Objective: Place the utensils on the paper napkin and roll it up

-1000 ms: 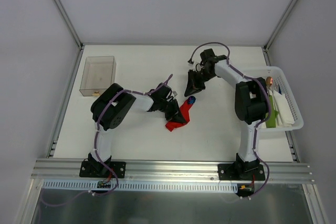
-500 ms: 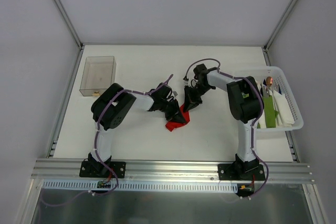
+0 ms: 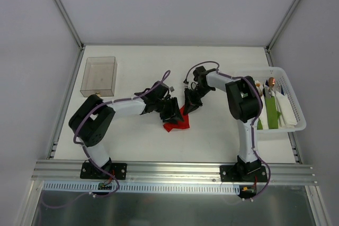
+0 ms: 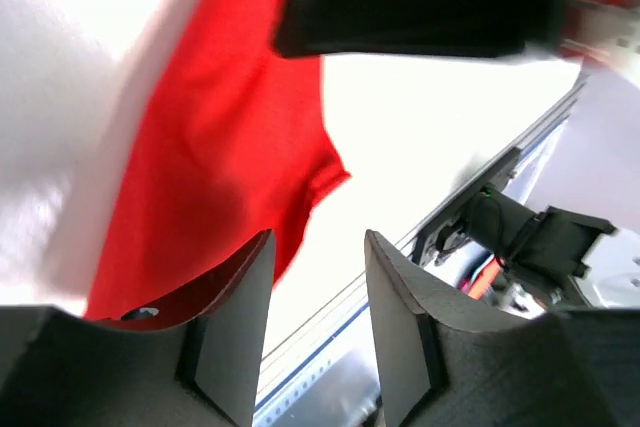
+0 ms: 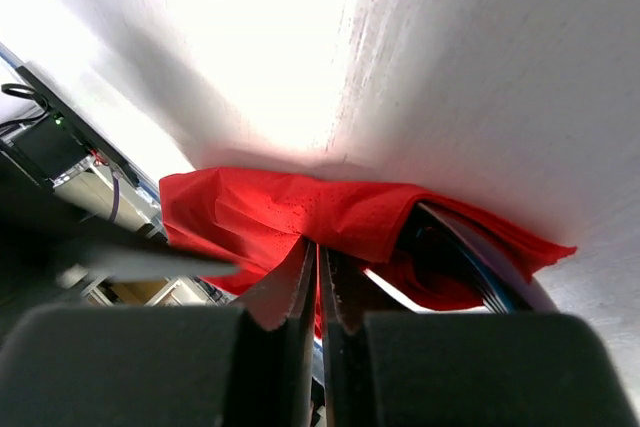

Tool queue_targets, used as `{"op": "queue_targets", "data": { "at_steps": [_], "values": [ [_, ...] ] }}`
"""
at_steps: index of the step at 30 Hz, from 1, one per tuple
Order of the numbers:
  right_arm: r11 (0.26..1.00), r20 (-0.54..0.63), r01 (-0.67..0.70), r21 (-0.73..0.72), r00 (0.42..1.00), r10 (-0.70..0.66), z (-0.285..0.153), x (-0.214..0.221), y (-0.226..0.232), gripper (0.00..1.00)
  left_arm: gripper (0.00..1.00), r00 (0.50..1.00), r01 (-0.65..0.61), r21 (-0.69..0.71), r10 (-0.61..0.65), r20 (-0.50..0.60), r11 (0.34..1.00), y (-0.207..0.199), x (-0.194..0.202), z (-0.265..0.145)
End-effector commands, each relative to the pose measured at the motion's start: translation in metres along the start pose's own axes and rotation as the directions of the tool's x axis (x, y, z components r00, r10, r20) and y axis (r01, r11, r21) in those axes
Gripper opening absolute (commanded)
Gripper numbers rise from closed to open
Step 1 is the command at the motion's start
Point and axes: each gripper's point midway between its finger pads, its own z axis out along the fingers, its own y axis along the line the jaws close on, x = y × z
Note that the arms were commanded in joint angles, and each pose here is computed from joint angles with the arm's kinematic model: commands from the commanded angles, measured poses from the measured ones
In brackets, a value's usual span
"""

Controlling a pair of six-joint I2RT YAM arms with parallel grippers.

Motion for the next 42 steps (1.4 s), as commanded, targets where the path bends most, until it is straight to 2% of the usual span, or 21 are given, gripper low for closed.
{"op": "queue_targets", "data": {
  "at_steps": [1, 4, 8, 9, 16, 20, 22, 24, 25, 28, 29, 31, 34, 42],
  "values": [
    [0.994, 0.016, 0.034, 0.099, 0.999, -0.036, 0.006, -0.011, -0.017, 0.06, 0.42, 0.989, -0.097, -0.008, 0.097, 0.112, 0.995, -0.013, -0.011, -0.03],
    [0.993, 0.017, 0.045, 0.108, 0.999, -0.047, 0.006, -0.013, -0.015, 0.06, 0.39, 0.989, -0.102, 0.005, 0.101, 0.111, 0.995, -0.013, -0.012, -0.035],
    [0.992, 0.014, 0.046, 0.115, 0.999, -0.048, 0.006, -0.015, -0.014, 0.06, 0.29, 0.994, -0.087, -0.008, 0.087, 0.067, 0.996, -0.001, -0.009, -0.026],
    [0.992, 0.011, 0.047, 0.12, 0.999, -0.048, 0.006, -0.014, -0.014, 0.05, 0.23, 0.995, -0.078, -0.012, 0.079, 0.056, 0.997, 0.002, -0.007, -0.024],
    [0.99, 0.006, 0.051, 0.132, 0.999, -0.052, 0.004, -0.017, -0.015, 0.05, 0.06, 1.0, -0.002, -0.068, 0.001, -0.014, 0.998, 0.04, 0.012, -0.01],
    [0.99, 0.002, 0.05, 0.131, 0.999, -0.051, 0.004, -0.019, -0.014, 0.05, 0.01, 0.998, 0.041, -0.108, -0.045, -0.035, 0.993, 0.064, 0.023, -0.005],
    [0.991, 0.001, 0.052, 0.123, 0.999, -0.053, 0.005, -0.02, -0.012, 0.05, 0.0, 0.992, 0.115, -0.139, -0.121, -0.039, 0.984, 0.085, 0.027, -0.004],
    [0.992, -0.002, 0.051, 0.118, 0.999, -0.051, 0.005, -0.022, -0.012, 0.05, 0.0, 0.987, 0.15, -0.112, -0.155, -0.034, 0.982, 0.091, 0.024, 0.0],
    [0.992, 0.002, 0.056, 0.115, 0.998, -0.056, 0.005, -0.024, -0.01, 0.05, 0.0, 0.975, 0.21, -0.124, -0.216, -0.041, 0.97, 0.104, 0.028, 0.003],
    [0.991, 0.006, 0.062, 0.119, 0.998, -0.063, 0.004, -0.028, -0.008, 0.05, 0.0, 0.96, 0.269, -0.042, -0.271, -0.064, 0.962, 0.107, 0.031, 0.011],
    [0.991, 0.005, 0.064, 0.121, 0.998, -0.065, 0.004, -0.029, -0.008, 0.05, 0.0, 0.965, 0.257, 0.031, -0.255, -0.063, 0.966, 0.096, 0.025, 0.013],
    [0.99, 0.006, 0.069, 0.125, 0.997, -0.071, 0.002, -0.031, -0.008, 0.05, 0.01, 0.969, 0.243, 0.076, -0.239, -0.063, 0.967, 0.091, 0.027, 0.011],
    [0.988, 0.009, 0.086, 0.129, 0.996, -0.088, 0.0, -0.033, -0.006, 0.04, 0.09, 0.987, 0.158, 0.171, -0.157, -0.022, 0.972, 0.067, 0.019, -0.003],
    [0.978, -0.017, 0.143, 0.153, 0.99, -0.142, 0.004, -0.036, -0.002, 0.04, 0.15, 0.99, -0.067, 0.244, 0.034, 0.136, 0.967, 0.013, -0.009, -0.043]
  ]
}}
